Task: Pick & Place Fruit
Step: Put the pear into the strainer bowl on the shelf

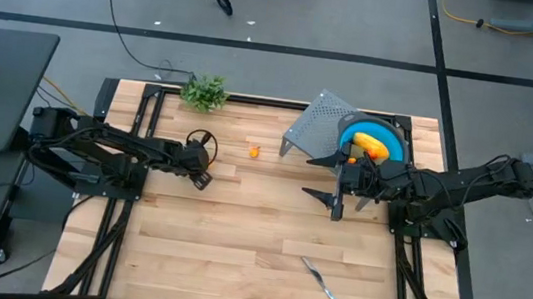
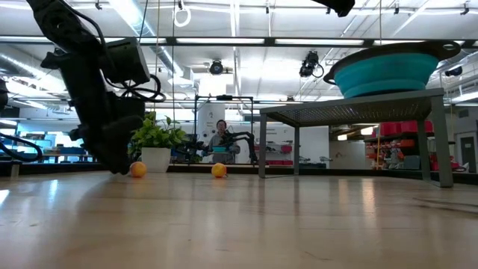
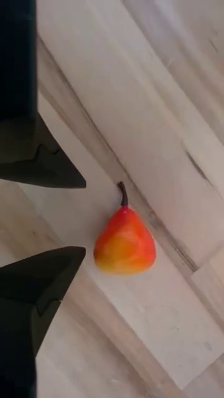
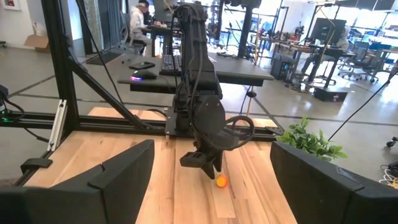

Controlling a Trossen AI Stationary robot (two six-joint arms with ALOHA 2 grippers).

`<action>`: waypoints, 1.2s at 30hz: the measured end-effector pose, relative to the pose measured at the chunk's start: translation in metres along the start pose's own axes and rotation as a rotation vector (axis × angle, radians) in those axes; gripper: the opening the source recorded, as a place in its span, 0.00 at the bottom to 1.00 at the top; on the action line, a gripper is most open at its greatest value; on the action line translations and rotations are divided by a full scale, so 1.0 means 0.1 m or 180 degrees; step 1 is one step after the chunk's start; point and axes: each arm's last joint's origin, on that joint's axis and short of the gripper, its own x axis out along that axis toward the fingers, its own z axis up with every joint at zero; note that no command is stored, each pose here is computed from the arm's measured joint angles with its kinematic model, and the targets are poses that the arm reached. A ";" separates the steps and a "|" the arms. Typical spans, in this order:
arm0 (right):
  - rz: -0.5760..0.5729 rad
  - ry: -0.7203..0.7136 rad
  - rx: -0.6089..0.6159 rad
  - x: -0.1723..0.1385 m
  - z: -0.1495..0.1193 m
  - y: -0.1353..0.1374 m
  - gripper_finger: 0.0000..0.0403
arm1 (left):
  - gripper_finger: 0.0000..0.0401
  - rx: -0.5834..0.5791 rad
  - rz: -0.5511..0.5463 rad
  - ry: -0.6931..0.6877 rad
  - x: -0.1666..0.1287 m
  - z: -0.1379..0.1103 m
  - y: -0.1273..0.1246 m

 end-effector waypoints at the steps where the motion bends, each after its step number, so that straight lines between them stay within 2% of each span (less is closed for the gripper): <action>1: -0.0001 0.0001 0.0001 0.00 0.00 0.00 0.82 | 0.44 -0.0004 -0.0010 -0.0004 0.00 0.00 0.00; 12: 0.0001 0.0001 0.0000 0.00 0.00 0.00 0.82 | 0.53 0.0047 -0.0401 -0.0060 -0.01 0.06 -0.08; 24: 0.0001 0.0000 0.0001 0.00 0.00 0.00 0.82 | 0.69 0.0137 -0.0225 -0.0184 -0.01 0.07 -0.06; 30: 0.0000 0.0000 0.0001 0.00 0.00 0.00 0.82 | 0.75 0.0283 0.0033 -0.0433 -0.01 0.09 -0.05; 36: 0.0000 0.0001 0.0001 0.00 0.00 0.00 0.82 | 0.77 0.0202 -0.0062 -0.0559 0.00 0.12 -0.07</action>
